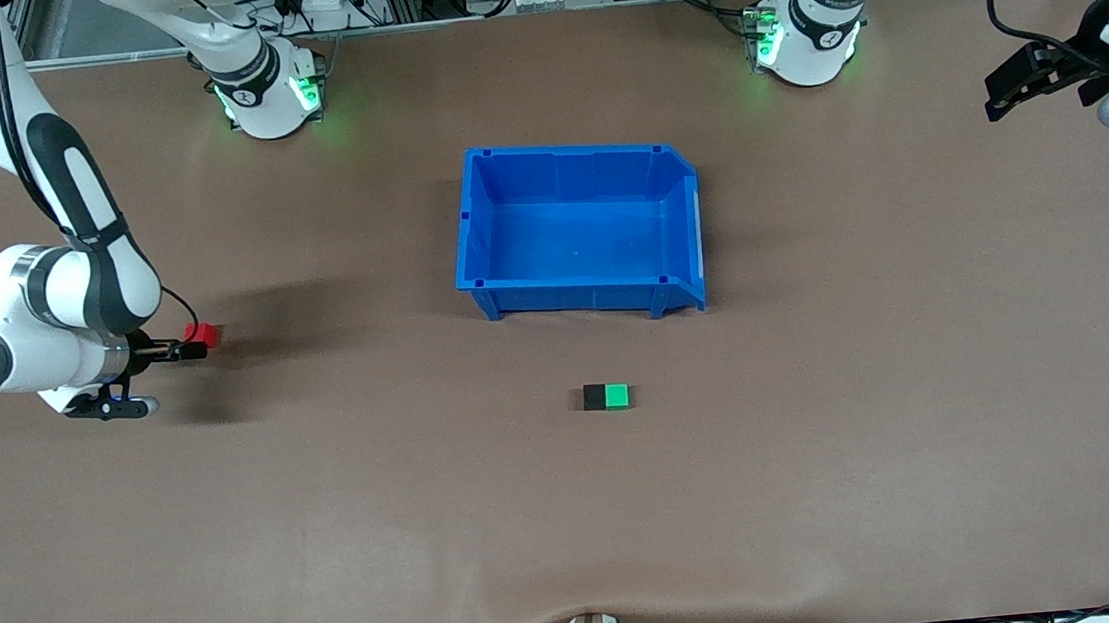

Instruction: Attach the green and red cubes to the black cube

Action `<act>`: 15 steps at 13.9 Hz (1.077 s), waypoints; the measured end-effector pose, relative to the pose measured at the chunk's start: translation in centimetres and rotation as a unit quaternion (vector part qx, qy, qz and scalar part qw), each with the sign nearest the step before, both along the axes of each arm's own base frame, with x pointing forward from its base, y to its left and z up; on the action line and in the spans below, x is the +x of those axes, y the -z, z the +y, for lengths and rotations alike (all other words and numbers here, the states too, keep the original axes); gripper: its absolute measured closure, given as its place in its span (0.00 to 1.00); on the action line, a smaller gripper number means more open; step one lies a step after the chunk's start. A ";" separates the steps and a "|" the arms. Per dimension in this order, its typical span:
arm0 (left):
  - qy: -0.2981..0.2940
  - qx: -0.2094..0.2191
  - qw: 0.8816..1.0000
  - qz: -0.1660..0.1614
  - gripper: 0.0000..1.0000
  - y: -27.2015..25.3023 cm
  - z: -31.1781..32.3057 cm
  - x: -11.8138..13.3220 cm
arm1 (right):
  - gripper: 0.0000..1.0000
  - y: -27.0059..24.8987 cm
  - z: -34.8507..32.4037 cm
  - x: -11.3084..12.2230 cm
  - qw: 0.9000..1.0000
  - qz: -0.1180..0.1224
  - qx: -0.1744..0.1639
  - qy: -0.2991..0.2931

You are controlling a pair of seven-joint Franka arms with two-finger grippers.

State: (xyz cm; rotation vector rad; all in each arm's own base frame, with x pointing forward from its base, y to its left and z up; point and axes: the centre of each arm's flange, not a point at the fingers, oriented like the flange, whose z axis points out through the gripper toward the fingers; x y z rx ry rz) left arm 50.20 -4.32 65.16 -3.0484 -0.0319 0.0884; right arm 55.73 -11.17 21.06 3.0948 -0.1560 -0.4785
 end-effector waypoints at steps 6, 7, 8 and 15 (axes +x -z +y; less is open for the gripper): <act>0.000 0.003 1.000 -0.012 0.00 0.2 -3.7 0.3 | 0.00 1.8 0.0 -0.5 1.000 -0.006 -0.003 0.000; 0.002 0.002 1.000 -0.015 0.00 0.4 -4.5 0.6 | 0.00 1.9 0.1 -0.5 1.000 -0.005 -0.003 0.003; 0.003 0.001 1.000 -0.018 0.00 0.7 -4.9 0.9 | 0.00 2.0 0.1 -0.7 1.000 -0.003 -0.004 0.007; 0.000 -0.001 1.000 -0.011 0.00 1.3 -4.5 1.7 | 0.08 2.5 0.7 -0.9 1.000 0.001 -0.005 0.015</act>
